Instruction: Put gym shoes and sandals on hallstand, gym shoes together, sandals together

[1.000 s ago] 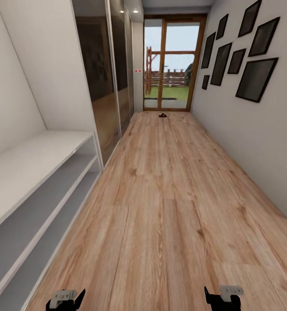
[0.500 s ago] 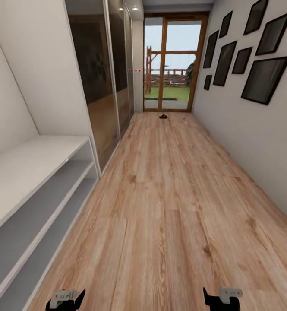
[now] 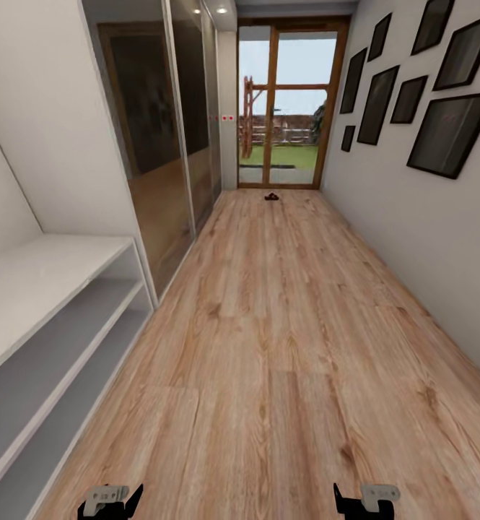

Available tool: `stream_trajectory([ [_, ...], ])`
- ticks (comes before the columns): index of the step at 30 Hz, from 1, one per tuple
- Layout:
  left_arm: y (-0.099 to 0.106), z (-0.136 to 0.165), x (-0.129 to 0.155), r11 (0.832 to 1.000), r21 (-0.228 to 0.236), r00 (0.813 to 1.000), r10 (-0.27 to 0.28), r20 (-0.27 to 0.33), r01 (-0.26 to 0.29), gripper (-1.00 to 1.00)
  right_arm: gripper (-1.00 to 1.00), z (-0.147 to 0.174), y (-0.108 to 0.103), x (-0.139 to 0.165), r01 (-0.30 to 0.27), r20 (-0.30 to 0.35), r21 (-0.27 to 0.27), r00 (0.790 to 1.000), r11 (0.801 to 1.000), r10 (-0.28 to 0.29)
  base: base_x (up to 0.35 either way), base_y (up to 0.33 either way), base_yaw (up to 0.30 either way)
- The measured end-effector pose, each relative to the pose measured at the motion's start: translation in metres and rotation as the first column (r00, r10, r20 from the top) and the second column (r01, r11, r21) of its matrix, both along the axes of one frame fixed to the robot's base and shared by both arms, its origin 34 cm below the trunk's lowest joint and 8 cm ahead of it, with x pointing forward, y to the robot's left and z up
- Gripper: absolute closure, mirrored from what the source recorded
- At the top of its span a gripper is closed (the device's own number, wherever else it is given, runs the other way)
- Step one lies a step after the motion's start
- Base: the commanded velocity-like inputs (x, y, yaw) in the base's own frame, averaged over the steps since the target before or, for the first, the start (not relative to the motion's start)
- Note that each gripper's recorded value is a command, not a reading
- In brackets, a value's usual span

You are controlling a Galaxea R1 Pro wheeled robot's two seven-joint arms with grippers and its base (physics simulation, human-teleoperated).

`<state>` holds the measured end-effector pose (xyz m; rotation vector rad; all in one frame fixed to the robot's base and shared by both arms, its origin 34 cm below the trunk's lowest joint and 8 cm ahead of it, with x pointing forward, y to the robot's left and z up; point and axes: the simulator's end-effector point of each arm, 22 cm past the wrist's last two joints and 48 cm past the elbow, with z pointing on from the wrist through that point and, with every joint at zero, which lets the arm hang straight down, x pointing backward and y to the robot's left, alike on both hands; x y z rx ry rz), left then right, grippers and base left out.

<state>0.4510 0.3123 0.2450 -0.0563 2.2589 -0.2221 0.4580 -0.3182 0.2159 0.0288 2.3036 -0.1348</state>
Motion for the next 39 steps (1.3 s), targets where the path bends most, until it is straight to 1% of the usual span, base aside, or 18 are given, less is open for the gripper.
stream_trajectory([
  [11, -0.0010, 0.0000, 0.0003, 1.000, 0.000, 1.000, -0.005, 0.000, 0.005, -1.00, -1.00, -0.0025, 0.0087, -0.0037, -0.002, -0.007, 0.011, 1.000, 1.000, 0.002, 0.300, -0.196, 0.000],
  [39, 0.0009, 0.0009, 0.0011, 1.000, -0.002, 1.000, 0.004, 0.003, -0.003, -1.00, -1.00, -0.0027, 0.0089, -0.0042, -0.002, -0.007, 0.011, 1.000, 1.000, 0.002, 0.287, -0.204, 0.000],
])
